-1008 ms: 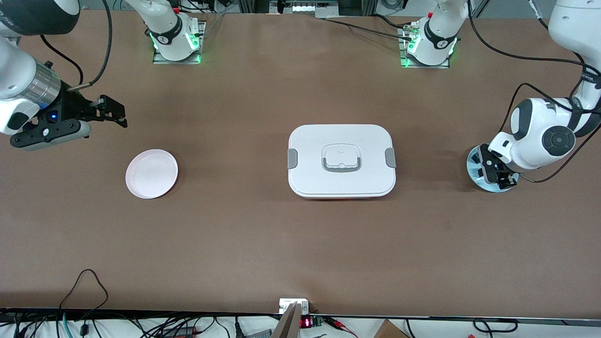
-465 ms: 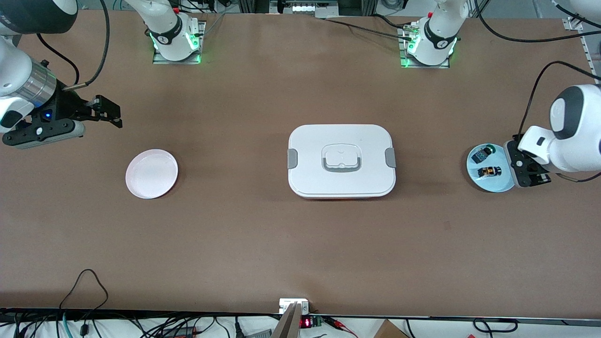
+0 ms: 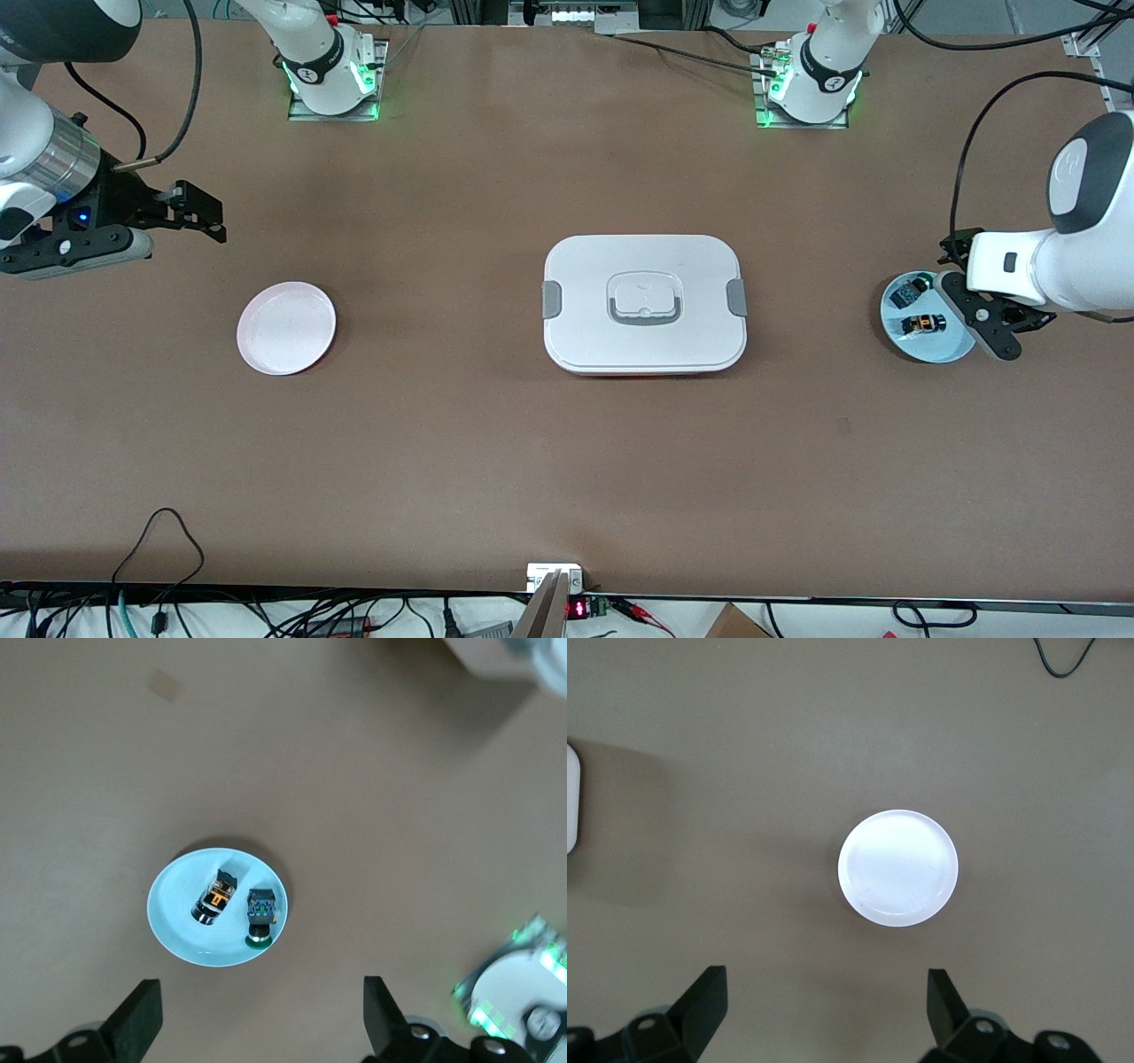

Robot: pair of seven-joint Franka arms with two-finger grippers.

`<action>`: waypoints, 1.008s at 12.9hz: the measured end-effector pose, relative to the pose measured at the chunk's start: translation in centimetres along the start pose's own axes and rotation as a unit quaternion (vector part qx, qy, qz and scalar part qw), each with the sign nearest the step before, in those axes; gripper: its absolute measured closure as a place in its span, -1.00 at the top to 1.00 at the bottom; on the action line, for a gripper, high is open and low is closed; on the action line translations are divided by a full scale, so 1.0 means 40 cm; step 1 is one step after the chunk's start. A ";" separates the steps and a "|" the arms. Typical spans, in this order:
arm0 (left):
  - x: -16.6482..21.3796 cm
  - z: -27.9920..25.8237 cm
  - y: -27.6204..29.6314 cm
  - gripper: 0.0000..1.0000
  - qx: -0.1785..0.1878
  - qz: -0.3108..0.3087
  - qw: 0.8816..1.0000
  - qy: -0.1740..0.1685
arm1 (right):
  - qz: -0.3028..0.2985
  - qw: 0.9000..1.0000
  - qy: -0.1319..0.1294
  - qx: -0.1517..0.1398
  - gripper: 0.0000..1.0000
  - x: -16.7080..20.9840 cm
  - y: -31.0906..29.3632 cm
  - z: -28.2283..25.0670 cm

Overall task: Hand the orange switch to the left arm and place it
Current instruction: 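Lower the switch with the left gripper into the light-blue dish, then open the left gripper and raise it away from the dish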

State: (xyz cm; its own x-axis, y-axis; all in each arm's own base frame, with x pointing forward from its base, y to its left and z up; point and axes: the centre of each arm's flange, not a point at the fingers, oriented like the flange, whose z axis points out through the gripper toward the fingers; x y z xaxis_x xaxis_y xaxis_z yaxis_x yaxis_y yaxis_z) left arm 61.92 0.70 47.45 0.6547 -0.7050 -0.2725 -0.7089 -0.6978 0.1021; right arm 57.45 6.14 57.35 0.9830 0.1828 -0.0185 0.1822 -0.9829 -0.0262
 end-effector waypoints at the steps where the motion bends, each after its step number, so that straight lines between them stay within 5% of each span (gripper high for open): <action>1: 0.008 -0.034 0.011 1.00 0.008 -0.032 0.999 0.010 | 0.006 1.000 -0.002 0.000 1.00 -0.002 -0.006 0.000; 6: 0.061 -0.109 0.086 1.00 0.013 -0.159 0.987 0.031 | 0.010 1.000 -0.002 0.000 1.00 -0.004 -0.011 -0.004; 9: 0.087 -0.167 0.173 1.00 0.003 -0.287 0.957 0.053 | 0.013 1.000 -0.005 0.000 1.00 -0.001 -0.003 0.004; 13: 0.009 -0.212 0.159 1.00 0.012 -0.379 0.913 0.151 | 0.012 1.000 -0.008 0.001 1.00 0.005 -0.003 0.016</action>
State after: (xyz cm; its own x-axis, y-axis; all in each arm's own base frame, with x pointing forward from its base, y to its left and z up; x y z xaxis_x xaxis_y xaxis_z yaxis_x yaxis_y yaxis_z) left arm 59.86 -5.09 56.11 0.9994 -0.0268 0.0195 -0.0263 -0.9992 -0.0287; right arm 57.59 6.32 56.72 0.9867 0.1588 -0.0359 0.1578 -0.9871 -0.0277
